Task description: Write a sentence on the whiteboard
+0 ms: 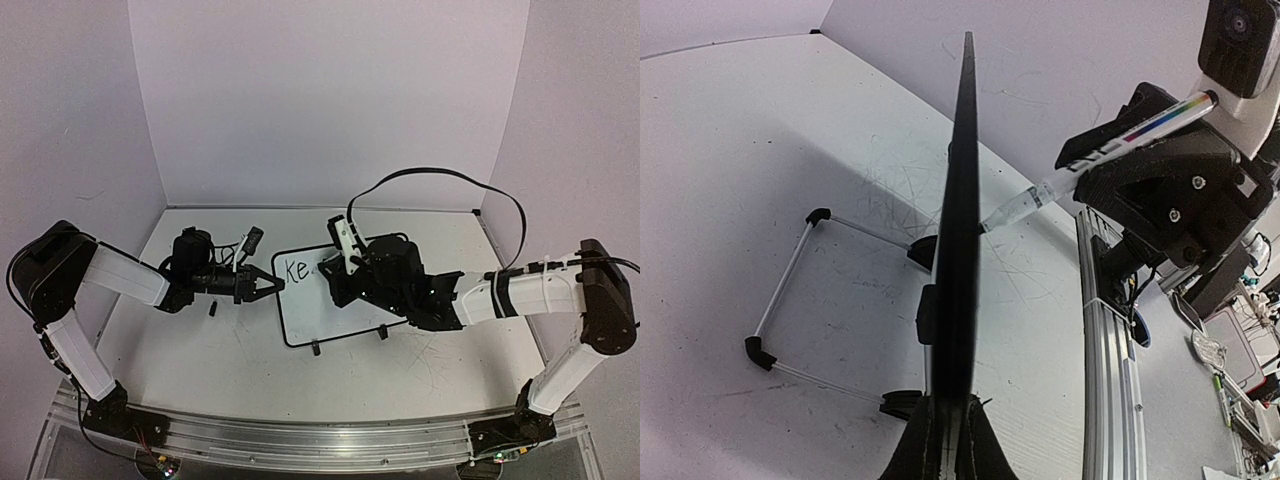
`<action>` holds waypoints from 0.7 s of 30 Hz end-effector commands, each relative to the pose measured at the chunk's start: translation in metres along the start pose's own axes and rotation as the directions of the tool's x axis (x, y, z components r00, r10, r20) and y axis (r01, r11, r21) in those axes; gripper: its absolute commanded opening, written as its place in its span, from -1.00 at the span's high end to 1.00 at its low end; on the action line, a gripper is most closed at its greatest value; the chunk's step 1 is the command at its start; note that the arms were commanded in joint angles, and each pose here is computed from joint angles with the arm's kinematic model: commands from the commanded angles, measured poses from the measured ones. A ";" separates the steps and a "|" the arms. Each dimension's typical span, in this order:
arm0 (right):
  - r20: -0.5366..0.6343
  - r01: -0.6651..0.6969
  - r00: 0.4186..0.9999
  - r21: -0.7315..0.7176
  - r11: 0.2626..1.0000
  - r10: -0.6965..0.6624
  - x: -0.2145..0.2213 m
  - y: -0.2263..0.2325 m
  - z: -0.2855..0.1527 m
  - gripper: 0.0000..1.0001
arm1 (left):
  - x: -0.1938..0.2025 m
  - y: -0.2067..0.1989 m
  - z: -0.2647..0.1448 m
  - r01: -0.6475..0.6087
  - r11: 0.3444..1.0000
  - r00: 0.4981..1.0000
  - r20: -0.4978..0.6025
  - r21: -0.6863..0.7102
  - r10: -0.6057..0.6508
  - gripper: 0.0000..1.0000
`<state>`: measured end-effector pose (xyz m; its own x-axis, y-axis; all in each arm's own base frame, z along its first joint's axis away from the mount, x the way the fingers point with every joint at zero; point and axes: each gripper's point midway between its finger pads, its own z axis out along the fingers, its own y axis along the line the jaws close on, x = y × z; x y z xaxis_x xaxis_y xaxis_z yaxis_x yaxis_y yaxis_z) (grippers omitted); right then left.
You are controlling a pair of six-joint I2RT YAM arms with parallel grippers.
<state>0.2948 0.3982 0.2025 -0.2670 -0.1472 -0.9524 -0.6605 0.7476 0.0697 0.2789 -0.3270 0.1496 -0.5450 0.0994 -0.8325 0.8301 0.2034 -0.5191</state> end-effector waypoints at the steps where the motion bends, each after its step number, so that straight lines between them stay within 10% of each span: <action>1: 0.088 -0.031 0.996 0.021 0.999 0.029 -0.031 -0.003 -0.004 1.00 | -0.016 -0.014 -0.003 -0.052 0.998 0.998 0.025 0.037 0.051 1.00; 21: 0.094 -0.042 0.995 0.053 0.998 0.037 -0.030 -0.007 0.002 1.00 | -0.017 -0.016 -0.004 -0.052 0.998 0.998 0.025 0.039 0.051 1.00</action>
<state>0.2986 0.3964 0.2079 -0.2533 -0.1263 -0.9591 -0.6434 0.7624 0.0695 0.2780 -0.3271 0.1506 -0.5409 0.1007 -0.8351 0.8334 0.1980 -0.5159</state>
